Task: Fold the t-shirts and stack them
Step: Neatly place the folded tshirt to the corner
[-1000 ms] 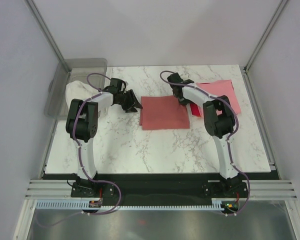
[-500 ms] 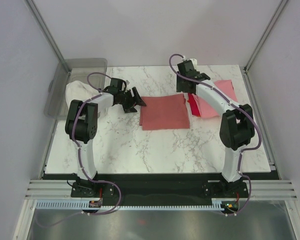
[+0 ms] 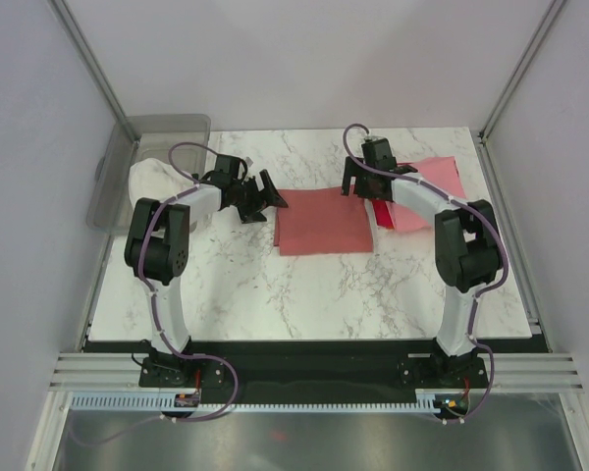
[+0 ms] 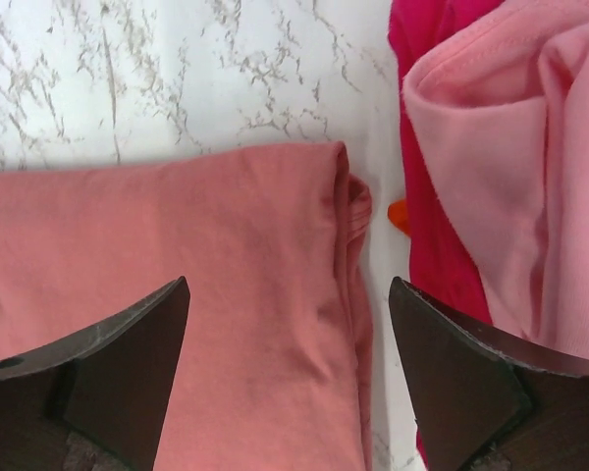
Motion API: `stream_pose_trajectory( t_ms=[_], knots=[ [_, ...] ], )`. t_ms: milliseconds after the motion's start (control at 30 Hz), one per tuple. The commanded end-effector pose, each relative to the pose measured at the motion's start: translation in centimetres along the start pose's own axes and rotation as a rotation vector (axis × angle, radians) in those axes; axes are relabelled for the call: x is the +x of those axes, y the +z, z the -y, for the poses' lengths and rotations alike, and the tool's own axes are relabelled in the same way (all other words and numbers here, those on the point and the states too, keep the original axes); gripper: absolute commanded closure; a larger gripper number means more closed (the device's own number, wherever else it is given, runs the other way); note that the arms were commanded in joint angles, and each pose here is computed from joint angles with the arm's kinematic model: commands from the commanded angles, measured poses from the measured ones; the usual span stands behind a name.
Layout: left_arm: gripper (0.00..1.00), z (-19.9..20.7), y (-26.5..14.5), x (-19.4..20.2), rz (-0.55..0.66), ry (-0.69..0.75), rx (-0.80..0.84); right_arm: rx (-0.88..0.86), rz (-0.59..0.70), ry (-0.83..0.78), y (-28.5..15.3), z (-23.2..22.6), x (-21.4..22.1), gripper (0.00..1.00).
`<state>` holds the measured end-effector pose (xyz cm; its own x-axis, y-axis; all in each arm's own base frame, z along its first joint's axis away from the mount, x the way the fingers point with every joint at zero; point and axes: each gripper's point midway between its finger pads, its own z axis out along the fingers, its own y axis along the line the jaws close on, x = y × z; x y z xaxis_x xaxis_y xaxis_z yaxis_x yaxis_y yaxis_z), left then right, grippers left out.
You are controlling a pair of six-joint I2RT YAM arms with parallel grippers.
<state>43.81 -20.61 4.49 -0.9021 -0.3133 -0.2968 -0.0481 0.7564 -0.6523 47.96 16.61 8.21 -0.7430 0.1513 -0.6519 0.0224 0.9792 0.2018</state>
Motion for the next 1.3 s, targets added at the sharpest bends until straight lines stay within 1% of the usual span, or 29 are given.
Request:
stream_pose_trajectory(
  t_ms=[0, 233, 467, 633, 867, 1067, 1267],
  knots=[
    [0.00, -1.6, 0.0, 0.3, 0.016, 0.013, -0.071, -0.077, 0.051, 0.050, 1.0, -1.4, -1.1, 0.09],
    [0.00, -1.8, -0.7, 0.1, 0.050, 0.014, -0.096, -0.048, 0.029, 0.054, 1.9, -0.6, 0.0, 0.09],
    [0.00, -1.7, -0.7, 0.3, 0.044, 0.018, -0.088, -0.073, -0.038, 0.059, 3.3, -1.1, 1.7, 0.11],
    [0.00, -1.4, -1.2, 0.2, 0.052, 0.021, -0.084, -0.035, -0.095, 0.069, 4.2, -0.4, 3.2, 0.11],
    [0.00, -1.2, -1.8, 0.2, 0.061, 0.026, -0.089, -0.023, -0.131, 0.054, 4.8, -1.1, 3.9, 0.11],
    [0.00, -1.5, -1.9, 0.0, 0.064, 0.019, -0.107, -0.069, -0.134, 0.050, 4.3, -3.5, 4.3, 0.12],
    [0.00, -1.6, -1.8, 0.0, 0.063, 0.014, -0.112, -0.085, -0.095, 0.038, 3.8, -4.2, 3.6, 0.11]
  ],
)
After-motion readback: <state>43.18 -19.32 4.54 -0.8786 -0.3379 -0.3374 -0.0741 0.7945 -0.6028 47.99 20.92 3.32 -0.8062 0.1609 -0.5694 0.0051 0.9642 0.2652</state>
